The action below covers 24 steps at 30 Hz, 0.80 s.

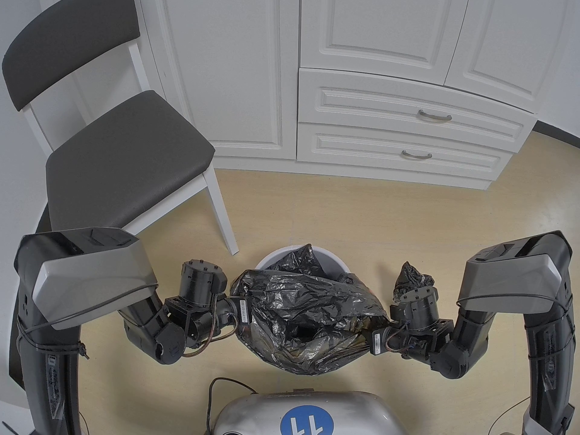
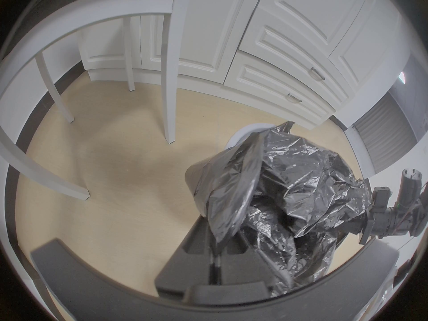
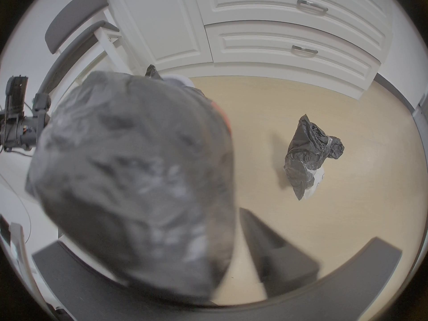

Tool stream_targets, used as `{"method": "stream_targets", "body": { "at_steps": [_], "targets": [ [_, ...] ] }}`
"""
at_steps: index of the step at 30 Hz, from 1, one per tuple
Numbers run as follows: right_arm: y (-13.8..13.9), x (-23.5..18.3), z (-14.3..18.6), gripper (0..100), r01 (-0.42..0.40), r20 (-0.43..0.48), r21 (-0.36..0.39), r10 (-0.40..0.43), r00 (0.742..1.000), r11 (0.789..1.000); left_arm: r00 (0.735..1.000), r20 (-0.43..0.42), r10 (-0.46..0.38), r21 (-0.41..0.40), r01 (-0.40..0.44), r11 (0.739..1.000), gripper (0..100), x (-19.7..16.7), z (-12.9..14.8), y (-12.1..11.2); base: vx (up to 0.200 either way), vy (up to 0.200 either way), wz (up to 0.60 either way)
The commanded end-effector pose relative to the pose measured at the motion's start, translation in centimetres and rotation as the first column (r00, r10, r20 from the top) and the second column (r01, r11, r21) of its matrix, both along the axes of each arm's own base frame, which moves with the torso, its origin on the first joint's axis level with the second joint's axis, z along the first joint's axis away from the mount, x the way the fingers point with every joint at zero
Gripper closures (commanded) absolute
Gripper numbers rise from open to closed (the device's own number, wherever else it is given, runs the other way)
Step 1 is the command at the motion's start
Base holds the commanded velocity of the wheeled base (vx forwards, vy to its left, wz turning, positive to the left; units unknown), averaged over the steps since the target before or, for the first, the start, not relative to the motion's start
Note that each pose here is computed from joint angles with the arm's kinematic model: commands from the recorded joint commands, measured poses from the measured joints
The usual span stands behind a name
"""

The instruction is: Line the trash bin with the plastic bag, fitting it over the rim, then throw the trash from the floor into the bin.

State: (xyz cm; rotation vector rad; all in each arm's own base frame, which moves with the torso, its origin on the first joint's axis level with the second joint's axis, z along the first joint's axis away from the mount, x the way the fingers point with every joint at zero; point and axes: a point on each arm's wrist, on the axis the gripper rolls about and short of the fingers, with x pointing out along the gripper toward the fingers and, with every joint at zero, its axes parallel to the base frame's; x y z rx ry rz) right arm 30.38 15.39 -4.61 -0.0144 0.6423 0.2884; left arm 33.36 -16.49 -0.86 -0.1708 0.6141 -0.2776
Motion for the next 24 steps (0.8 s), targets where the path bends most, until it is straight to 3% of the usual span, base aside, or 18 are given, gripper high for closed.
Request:
{"method": "stream_targets", "body": {
  "at_steps": [1, 5, 13, 19, 24],
  "targets": [
    [-1.4, -1.2, 2.5, 0, -0.053, 0.021, -0.008, 0.053, 0.998, 0.999, 0.999, 0.036, -0.010, -0.017, 0.010, 1.000, 100, -0.6, 2.2, 0.4, 0.000, 0.000, 0.00],
    [-3.7, -3.2, 6.0, 0, -0.171, 0.067, -0.004, 0.171, 0.983, 0.985, 0.998, 0.037, -0.053, 0.004, 0.052, 0.999, 100, -1.2, 2.6, 0.6, 0.000, 0.000, 0.00],
    [-4.6, -4.3, 10.1, 0, -0.186, 0.181, 0.021, 0.180, 0.967, 0.982, 0.998, 0.039, -0.047, -0.006, 0.048, 0.999, 100, -0.5, 2.5, 1.1, 0.000, 0.000, 0.00],
    [-4.2, -4.4, 6.0, 0, -0.219, 0.024, 0.012, 0.218, 0.976, 0.976, 0.999, 0.010, -0.051, 0.003, 0.051, 0.999, 100, -0.6, 2.0, 1.2, 0.000, 0.000, 0.00],
    [-3.7, -3.8, 2.1, 0, -0.314, 0.002, 0.159, 0.318, 0.948, 0.936, 0.998, -0.025, -0.050, 0.015, 0.050, 0.999, 100, -0.5, 1.4, 1.2, 0.000, 0.000, 0.00]
  ]
}}
